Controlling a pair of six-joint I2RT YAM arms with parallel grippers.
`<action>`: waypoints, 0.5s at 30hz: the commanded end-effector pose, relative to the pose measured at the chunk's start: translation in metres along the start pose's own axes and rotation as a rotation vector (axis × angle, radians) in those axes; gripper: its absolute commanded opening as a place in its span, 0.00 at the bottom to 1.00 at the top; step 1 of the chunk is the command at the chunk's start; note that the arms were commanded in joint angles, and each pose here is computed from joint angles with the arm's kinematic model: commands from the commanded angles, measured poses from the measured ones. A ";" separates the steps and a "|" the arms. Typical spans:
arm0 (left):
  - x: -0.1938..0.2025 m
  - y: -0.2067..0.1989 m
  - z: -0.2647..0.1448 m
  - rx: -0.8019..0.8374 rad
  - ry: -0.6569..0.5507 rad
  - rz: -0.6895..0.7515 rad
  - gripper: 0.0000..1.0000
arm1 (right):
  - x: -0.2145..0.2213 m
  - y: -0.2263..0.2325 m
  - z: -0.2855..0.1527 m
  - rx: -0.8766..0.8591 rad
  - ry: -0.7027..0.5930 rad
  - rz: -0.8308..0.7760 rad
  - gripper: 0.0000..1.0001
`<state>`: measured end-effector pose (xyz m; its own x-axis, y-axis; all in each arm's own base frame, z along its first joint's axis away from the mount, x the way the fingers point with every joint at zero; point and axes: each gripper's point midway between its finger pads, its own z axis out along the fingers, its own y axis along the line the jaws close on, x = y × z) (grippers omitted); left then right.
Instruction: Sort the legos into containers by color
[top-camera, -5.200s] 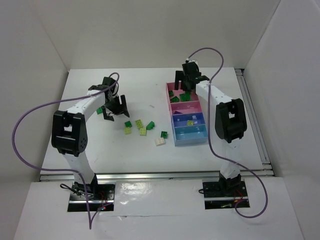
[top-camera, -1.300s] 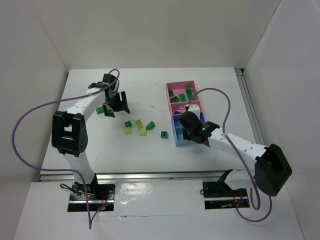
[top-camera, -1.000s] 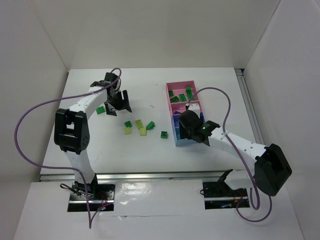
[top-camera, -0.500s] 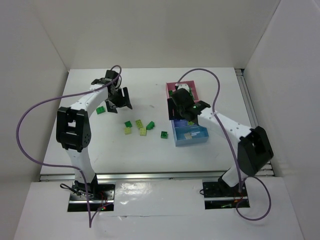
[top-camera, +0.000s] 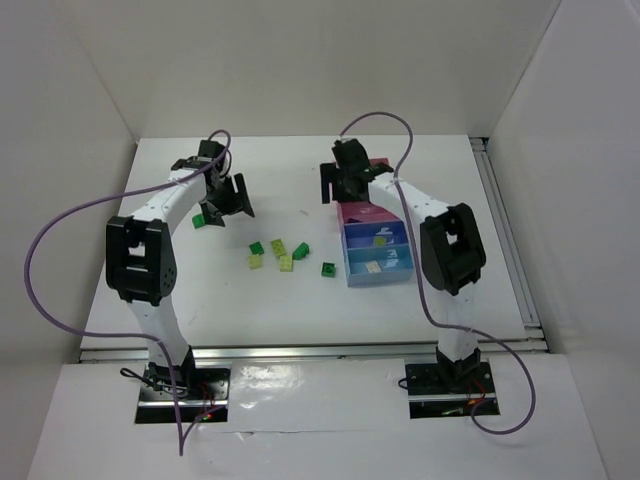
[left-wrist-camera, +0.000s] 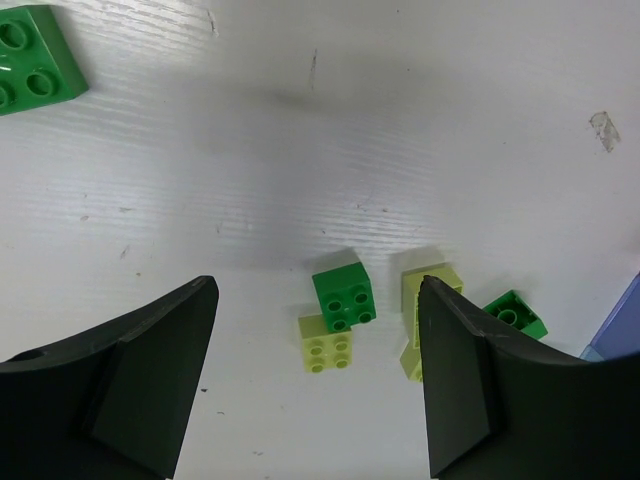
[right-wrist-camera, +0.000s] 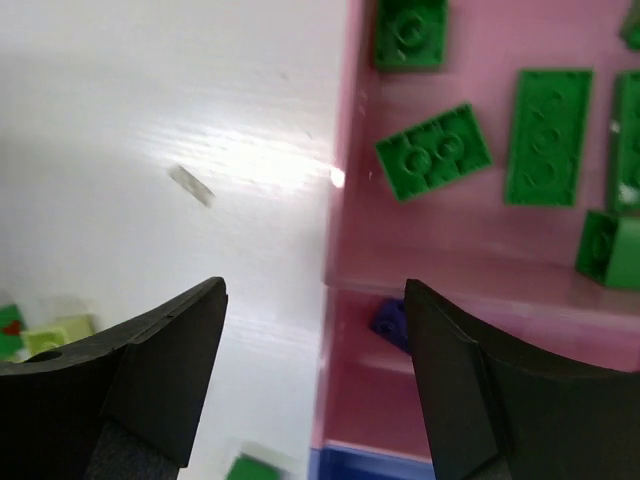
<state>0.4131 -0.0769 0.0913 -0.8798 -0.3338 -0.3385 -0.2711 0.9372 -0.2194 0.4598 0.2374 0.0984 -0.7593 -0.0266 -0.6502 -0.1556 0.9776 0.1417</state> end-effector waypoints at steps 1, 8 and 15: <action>-0.008 -0.001 -0.017 0.015 -0.050 0.011 0.85 | -0.034 0.017 0.023 -0.073 -0.059 -0.005 0.79; -0.012 0.013 -0.024 0.011 -0.061 -0.025 0.85 | -0.041 0.075 0.025 -0.247 -0.027 -0.126 0.74; -0.015 0.021 -0.022 0.004 -0.066 -0.034 0.85 | -0.049 0.063 0.012 -0.203 -0.083 -0.125 0.73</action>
<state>0.4109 -0.0508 0.0998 -0.8521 -0.3853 -0.3542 -0.3217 0.9194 -0.2263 0.4883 0.3057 0.0887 -0.7335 -0.1476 -0.6634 -0.3615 0.9114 0.1968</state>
